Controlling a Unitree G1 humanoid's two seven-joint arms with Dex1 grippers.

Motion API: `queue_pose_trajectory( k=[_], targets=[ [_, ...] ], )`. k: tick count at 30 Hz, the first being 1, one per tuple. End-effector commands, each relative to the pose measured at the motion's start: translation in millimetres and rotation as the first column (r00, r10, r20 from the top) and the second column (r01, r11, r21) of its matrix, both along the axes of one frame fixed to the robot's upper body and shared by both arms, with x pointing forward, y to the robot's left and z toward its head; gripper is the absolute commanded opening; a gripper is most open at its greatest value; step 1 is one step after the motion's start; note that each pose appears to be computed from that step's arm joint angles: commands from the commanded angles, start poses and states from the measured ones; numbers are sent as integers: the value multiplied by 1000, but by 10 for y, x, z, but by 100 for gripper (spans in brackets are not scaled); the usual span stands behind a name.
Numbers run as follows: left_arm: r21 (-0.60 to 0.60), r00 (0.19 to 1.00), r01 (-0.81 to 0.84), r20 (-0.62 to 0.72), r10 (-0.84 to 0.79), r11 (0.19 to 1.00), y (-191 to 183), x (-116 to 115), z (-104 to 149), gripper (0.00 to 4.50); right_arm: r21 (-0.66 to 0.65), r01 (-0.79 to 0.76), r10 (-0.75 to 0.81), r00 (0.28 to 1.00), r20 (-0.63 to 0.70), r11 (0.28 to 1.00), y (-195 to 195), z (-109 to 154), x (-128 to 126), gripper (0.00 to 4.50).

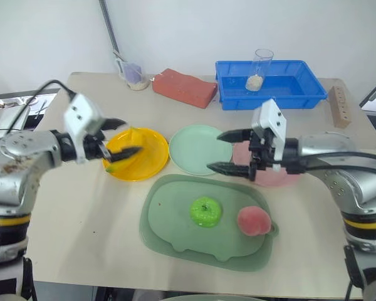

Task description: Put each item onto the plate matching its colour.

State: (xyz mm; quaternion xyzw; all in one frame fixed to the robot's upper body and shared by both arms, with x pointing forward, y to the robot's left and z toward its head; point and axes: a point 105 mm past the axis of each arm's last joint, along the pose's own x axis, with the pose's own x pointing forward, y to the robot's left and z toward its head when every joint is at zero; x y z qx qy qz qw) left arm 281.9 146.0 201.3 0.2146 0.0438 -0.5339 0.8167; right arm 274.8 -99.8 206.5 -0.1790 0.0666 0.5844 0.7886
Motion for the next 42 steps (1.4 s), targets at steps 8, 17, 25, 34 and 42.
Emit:
queue_pose_trajectory(
  k=[8, 17, 25, 34, 42],
  targets=[
    [26, 900, 435, -48, -433, 900, -613, -398, -496, 447, -52, -146, 143, 988, -60, 988, -115, 132, -481, 450],
    [5, 852, 521, -58, -520, 854, -868, -334, -725, 447, -50, -120, 115, 989, -93, 992, -87, 93, -611, 450],
    [47, 843, 537, -74, -533, 842, -933, -323, -932, 447, -44, -99, 94, 990, -109, 994, -71, 80, -667, 450],
    [30, 869, 494, -67, -491, 869, -841, -230, -914, 262, -28, -85, 81, 992, -100, 996, -63, 89, -614, 450],
    [-65, 967, 255, 5, -255, 965, -495, 301, -440, 232, 42, 102, -104, 993, 54, 994, -113, 246, -191, 450]
  ],
)
